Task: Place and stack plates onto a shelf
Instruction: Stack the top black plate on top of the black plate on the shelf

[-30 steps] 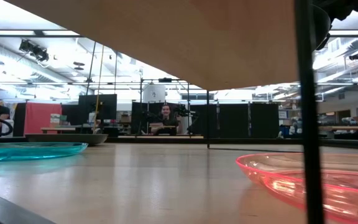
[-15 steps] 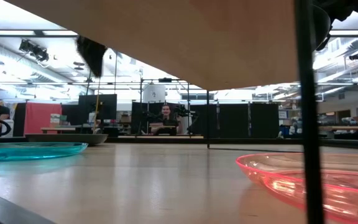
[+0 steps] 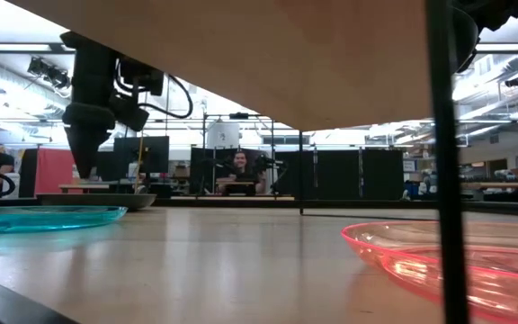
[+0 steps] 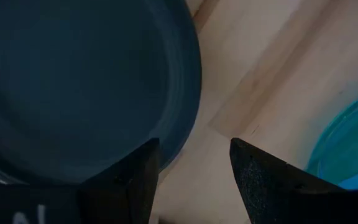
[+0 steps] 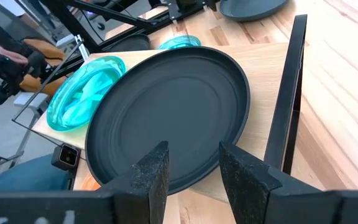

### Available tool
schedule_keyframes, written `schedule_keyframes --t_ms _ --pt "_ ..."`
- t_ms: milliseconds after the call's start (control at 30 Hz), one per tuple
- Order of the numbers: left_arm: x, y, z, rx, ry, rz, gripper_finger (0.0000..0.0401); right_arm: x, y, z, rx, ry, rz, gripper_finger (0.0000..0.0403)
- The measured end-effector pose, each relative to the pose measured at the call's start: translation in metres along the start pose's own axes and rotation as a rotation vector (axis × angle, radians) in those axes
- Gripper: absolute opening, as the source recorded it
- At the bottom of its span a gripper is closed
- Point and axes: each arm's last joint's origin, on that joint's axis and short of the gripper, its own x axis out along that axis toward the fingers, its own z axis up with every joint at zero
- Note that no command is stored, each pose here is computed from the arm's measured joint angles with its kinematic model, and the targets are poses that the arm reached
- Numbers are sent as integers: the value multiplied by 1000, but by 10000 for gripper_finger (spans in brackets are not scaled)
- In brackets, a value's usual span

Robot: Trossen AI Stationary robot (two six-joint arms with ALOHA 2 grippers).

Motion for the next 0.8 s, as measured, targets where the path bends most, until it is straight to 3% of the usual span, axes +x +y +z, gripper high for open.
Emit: schedule_keyframes --t_ms 367,800 --pt "-1 0 16 -30 -173 59 203 0 0 0 0 0 0 145" --pt "43 0 1 -72 -244 82 203 0 0 0 0 0 0 145"
